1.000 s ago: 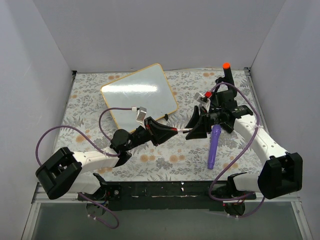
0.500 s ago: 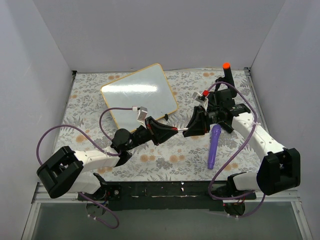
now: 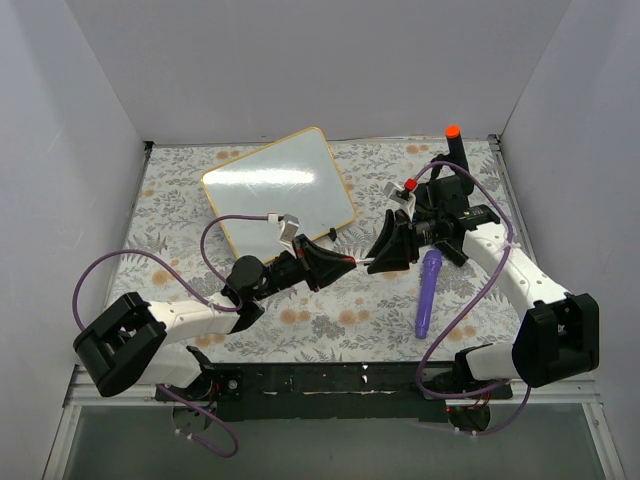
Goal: Write a sentence on the whiteboard
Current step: Open the whiteboard marker at the center of the board.
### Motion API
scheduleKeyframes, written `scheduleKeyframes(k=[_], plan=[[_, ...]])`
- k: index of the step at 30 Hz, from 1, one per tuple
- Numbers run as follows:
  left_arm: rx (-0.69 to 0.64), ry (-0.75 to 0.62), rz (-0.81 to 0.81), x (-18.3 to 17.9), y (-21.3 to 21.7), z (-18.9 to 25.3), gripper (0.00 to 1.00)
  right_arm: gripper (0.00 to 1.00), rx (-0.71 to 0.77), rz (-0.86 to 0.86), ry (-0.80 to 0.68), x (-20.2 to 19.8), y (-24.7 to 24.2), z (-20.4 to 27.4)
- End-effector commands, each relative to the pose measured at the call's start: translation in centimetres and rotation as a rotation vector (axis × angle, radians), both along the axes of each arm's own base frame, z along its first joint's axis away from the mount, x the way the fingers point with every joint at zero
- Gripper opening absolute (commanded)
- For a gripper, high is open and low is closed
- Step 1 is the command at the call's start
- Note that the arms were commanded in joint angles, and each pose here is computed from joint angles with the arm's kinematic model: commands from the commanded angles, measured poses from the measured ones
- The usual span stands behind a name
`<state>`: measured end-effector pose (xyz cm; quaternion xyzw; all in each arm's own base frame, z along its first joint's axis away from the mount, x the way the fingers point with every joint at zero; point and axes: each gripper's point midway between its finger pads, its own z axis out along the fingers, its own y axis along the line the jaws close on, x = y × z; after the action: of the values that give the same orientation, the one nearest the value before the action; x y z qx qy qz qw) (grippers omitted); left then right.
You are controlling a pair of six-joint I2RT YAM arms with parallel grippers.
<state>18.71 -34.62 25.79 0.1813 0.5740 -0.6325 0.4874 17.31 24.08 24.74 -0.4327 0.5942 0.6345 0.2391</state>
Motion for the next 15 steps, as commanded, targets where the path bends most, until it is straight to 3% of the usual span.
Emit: scheduleKeyframes(k=[1, 2, 4, 12, 15], plan=[[-0.014, -0.04, 0.001, -0.28, -0.16, 1.56, 0.0, 0.41, 0.03, 0.031, -0.042, -0.25, 0.47, 1.26], [-0.011, -0.039, 0.004, -0.21, -0.11, 1.5, 0.0, 0.33, 0.029, 0.031, -0.041, -0.25, 0.47, 1.23], [-0.01, -0.041, 0.006, -0.22, -0.09, 1.54, 0.0, 0.26, 0.028, 0.031, -0.038, -0.25, 0.47, 1.15], [-0.019, -0.043, 0.015, -0.28, 0.2, 1.61, 0.0, 0.25, 0.023, 0.028, -0.028, -0.36, 0.43, 0.78], [-0.025, -0.049, 0.023, -0.23, 0.39, 1.85, 0.0, 0.3, 0.016, 0.022, -0.033, -0.3, 0.41, 0.51]])
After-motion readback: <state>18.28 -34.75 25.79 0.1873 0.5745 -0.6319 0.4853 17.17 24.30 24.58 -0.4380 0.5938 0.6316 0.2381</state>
